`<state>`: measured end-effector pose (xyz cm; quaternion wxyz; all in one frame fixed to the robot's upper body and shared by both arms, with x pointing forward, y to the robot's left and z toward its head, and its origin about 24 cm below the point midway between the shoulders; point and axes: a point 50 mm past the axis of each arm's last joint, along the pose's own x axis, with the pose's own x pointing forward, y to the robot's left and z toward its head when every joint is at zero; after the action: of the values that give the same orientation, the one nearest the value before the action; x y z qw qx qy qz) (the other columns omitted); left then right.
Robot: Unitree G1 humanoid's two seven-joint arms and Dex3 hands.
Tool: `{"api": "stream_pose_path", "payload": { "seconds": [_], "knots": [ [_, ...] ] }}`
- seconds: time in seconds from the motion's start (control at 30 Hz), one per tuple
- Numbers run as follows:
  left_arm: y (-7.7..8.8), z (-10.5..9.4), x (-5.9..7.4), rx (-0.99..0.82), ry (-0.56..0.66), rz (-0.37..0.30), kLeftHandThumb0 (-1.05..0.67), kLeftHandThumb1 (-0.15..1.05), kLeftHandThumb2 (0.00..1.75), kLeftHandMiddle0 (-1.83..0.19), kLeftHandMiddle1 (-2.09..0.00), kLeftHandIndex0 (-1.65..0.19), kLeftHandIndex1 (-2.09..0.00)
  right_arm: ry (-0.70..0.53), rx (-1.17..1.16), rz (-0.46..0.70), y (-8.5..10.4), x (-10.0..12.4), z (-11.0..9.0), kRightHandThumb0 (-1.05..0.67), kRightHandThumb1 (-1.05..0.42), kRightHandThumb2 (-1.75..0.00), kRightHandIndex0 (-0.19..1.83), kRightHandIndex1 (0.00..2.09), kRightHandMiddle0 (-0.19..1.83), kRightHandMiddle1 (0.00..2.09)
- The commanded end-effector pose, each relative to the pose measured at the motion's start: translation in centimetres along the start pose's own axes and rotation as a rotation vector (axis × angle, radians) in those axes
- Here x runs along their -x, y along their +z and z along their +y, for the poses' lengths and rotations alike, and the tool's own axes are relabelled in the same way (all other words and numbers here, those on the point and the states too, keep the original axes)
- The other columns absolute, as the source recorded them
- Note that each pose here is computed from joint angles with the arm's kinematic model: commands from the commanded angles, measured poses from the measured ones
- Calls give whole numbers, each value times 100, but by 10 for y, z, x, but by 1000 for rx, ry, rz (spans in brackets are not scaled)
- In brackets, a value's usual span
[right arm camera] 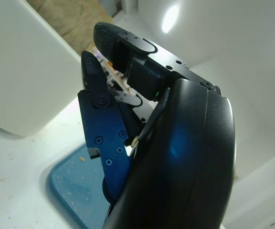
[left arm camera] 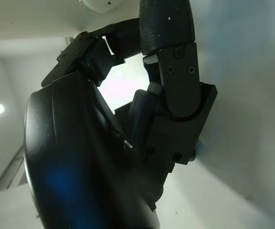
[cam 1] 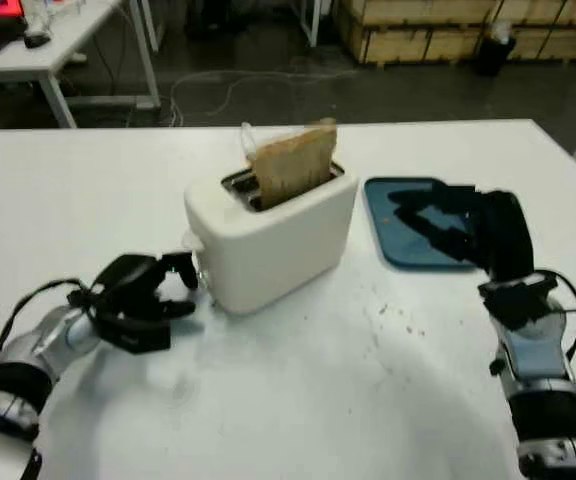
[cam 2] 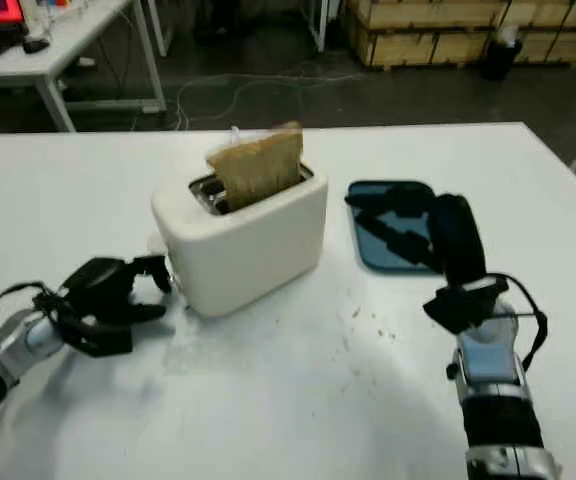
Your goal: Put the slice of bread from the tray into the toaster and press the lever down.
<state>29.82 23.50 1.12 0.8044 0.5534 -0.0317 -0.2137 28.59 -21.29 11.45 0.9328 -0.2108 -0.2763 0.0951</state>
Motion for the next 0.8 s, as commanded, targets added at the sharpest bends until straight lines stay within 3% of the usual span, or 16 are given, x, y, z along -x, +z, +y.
{"api": "stream_pose_path", "payload": {
  "seconds": [0.0, 0.3, 0.5, 0.6, 0.67, 0.77],
  "knots": [
    [-6, -59, 22, 25, -229, 75, -105, 92, 53, -157, -90, -84, -116, 5, 8, -8, 2, -1, -2, -25, -92, -4, 84, 86, 112, 1],
    [-6, -48, 19, 17, -201, 53, -105, 92, 57, -157, -123, -72, -129, 1, -3, -19, 2, -2, -1, -24, -92, -3, 86, 83, 115, 2],
    [-9, -33, 19, 78, -103, 48, -105, 92, 57, -157, -102, -78, -127, 0, -1, -29, 2, -3, -1, -25, -92, -3, 87, 83, 115, 2],
    [-12, -12, 17, 133, 10, 52, -105, 92, 59, -157, -128, -87, -127, 5, 4, -26, 3, -3, 0, -25, -92, -4, 87, 84, 115, 2],
    [-14, 6, 15, 179, 112, 55, -105, 92, 56, -157, -135, -103, -117, 7, 1, -24, 3, -3, 1, -24, -92, -4, 87, 84, 115, 2],
    [-13, 29, 15, 201, 245, 45, -105, 92, 44, -157, -167, -114, -120, 7, -17, -17, 2, -3, 2, -24, -92, -4, 85, 84, 114, 2]
  ]
}}
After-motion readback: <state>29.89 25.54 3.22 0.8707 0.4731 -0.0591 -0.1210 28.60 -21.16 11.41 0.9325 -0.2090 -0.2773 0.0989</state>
